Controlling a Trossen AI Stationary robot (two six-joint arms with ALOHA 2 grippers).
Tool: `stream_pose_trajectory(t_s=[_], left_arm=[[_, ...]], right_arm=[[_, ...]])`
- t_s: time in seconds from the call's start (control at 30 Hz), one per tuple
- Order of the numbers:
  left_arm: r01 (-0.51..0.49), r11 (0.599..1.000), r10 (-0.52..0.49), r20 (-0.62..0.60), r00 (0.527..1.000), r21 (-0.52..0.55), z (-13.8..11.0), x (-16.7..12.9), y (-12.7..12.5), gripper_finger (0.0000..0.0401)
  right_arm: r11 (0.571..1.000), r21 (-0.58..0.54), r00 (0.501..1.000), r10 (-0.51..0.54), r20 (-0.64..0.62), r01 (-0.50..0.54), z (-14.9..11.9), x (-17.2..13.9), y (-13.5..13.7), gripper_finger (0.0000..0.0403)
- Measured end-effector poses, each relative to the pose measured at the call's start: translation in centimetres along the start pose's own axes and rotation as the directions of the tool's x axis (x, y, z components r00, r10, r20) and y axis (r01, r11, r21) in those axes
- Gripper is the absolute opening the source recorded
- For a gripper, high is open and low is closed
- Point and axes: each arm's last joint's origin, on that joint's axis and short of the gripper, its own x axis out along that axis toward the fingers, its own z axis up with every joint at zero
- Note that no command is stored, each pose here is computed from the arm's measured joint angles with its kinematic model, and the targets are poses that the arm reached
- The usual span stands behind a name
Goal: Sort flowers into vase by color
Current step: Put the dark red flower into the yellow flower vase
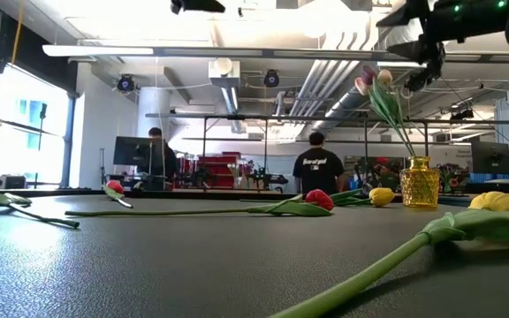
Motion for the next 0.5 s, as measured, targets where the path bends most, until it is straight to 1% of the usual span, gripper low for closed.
stream_pose_trajectory(t_s=[0.07, 0.27, 0.4, 0.5], left_arm=[[0.012, 1.000, -0.012, -0.027, 1.000, 0.005, -0.4, 1.1, -0.3, 0.0293], [0.082, 0.997, -0.082, -0.126, 0.989, 0.000, -2.0, 4.6, -1.1, 0.0293], [0.073, 0.996, -0.079, -0.142, 0.987, -0.047, -2.4, 5.8, -1.1, 0.0293], [0.049, 0.995, -0.061, -0.145, 0.988, -0.086, -2.5, 6.0, -0.6, 0.0293]], right_arm=[[0.999, 0.026, 1.000, 0.023, -0.018, -0.023, -0.2, 0.0, 0.3, 0.0280], [0.991, 0.088, 0.986, 0.112, -0.125, -0.101, -1.8, 0.2, 1.7, 0.0254], [0.985, 0.118, 0.976, 0.143, -0.167, -0.124, -2.6, 0.2, 2.6, 0.0242], [0.983, 0.131, 0.970, 0.154, -0.190, -0.130, -3.2, 0.2, 3.1, 0.0236]])
